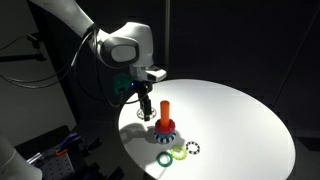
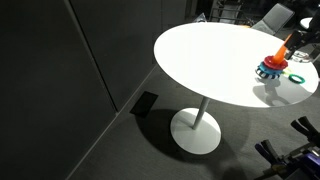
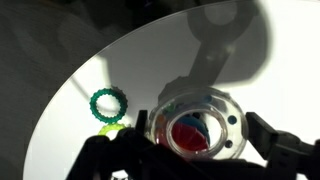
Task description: Put the clear ring on the stack
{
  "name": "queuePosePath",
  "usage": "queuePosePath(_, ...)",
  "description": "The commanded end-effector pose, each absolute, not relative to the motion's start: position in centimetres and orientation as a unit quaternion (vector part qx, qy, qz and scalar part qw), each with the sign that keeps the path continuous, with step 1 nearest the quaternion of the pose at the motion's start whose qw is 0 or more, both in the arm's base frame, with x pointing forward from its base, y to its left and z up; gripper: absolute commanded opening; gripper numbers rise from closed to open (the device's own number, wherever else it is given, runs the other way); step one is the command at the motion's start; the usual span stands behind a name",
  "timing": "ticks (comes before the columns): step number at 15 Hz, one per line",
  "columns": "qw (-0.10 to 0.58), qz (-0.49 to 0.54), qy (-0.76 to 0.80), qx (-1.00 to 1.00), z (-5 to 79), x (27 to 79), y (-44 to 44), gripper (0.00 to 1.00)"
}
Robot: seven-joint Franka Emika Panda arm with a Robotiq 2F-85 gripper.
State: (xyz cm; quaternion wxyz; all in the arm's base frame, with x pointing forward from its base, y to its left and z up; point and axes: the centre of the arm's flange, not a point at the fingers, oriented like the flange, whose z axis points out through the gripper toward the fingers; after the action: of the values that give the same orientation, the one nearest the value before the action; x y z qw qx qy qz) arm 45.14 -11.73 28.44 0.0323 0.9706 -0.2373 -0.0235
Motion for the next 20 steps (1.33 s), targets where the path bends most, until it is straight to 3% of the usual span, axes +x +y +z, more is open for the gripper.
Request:
queuePosePath(1,0.038,-0.019,-0.238,0.970,31.6,45.8,-12.2,0.70)
queuePosePath(20,0.050,0.003,-0.292,0.955,35.8,50.6,-15.4,0.70)
